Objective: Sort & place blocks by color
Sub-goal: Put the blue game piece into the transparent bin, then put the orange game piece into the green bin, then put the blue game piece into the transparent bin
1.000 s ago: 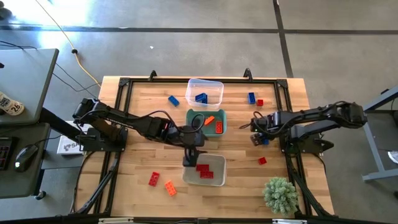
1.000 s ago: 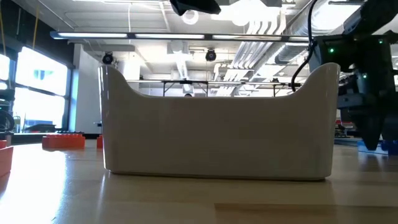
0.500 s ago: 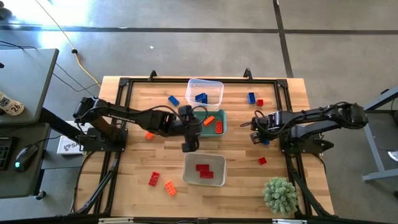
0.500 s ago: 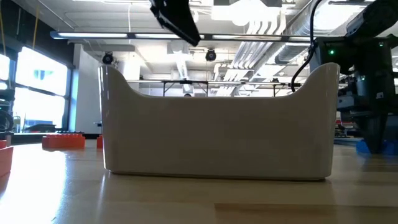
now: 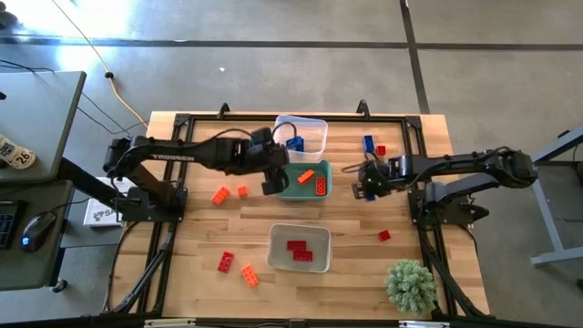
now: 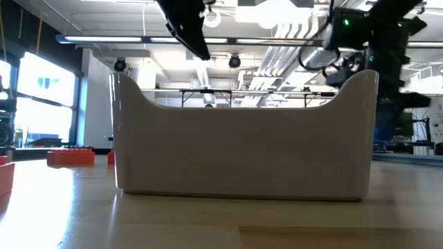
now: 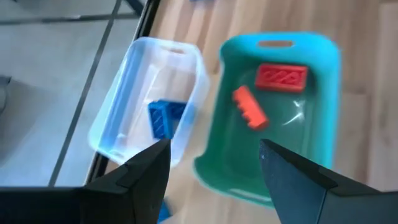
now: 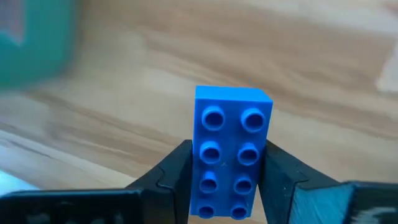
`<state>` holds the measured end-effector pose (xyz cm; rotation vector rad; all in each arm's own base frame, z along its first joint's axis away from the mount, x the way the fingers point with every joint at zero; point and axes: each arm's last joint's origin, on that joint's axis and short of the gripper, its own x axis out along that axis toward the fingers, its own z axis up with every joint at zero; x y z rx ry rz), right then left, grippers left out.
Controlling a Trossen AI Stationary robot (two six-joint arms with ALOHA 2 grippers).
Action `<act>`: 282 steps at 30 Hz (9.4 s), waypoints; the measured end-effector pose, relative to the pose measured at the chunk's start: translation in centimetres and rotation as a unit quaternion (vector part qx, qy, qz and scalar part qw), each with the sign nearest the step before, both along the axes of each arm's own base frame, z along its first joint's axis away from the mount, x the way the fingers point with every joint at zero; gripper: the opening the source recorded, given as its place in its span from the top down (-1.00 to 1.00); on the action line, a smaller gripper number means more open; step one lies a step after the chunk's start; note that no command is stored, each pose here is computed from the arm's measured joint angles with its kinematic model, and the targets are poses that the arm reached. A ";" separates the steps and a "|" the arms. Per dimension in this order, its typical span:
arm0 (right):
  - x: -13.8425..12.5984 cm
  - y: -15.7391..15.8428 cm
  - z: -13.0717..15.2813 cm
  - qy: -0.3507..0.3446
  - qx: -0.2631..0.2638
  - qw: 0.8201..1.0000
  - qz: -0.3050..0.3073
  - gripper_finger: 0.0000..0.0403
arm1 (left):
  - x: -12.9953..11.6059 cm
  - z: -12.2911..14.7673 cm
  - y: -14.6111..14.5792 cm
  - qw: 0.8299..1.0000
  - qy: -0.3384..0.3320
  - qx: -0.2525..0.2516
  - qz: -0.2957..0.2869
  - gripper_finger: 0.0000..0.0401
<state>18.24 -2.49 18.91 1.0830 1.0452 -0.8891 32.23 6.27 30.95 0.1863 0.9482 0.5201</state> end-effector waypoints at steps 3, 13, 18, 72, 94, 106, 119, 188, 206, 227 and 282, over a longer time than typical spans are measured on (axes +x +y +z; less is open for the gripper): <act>0.7 -0.3 1.3 -0.024 -0.032 0.999 -0.013 0.41 | -0.4 0.1 1.2 1.000 0.006 0.003 0.010 -0.15; 3.1 -3.1 6.3 -0.137 -0.155 0.977 -0.043 0.41 | -1.6 0.0 4.9 0.998 0.018 0.003 0.057 -0.15; 3.8 -5.5 7.8 -0.196 -0.213 0.957 -0.038 0.41 | -2.1 0.0 6.3 0.996 0.012 -0.002 0.089 -0.15; 14.1 -17.6 2.6 -0.190 -0.300 0.898 0.261 0.41 | -8.4 -10.2 -0.7 0.843 0.214 -0.304 0.389 -0.15; 14.2 -17.5 2.6 -0.186 -0.302 0.897 0.264 0.00 | -11.0 -15.3 -1.6 0.830 0.244 -0.302 0.402 -0.15; 14.6 -16.5 2.9 -0.204 -0.287 0.900 0.258 0.00 | -11.7 -16.6 0.8 0.834 0.219 -0.328 0.386 -0.15; 14.0 -14.9 6.4 -0.238 -0.314 0.887 0.241 0.00 | -12.6 -18.1 1.1 0.848 0.211 -0.354 0.334 0.27; 4.5 -15.9 8.4 -0.027 -0.209 0.975 -0.066 0.00 | -0.1 -11.5 5.8 0.962 -0.155 -0.205 -0.094 0.18; 1.2 -22.3 3.4 0.032 -0.116 0.993 -0.016 0.00 | 0.8 -8.5 6.7 0.967 -0.170 -0.186 -0.028 -0.12; 0.7 -23.4 -0.8 0.126 -0.058 0.990 0.007 0.00 | 2.3 0.8 7.3 0.963 -0.200 -0.178 -0.026 -0.12; 1.9 -22.7 -3.4 0.189 -0.031 0.981 0.017 -0.22 | 2.2 0.7 7.3 0.964 -0.195 -0.177 -0.025 -0.12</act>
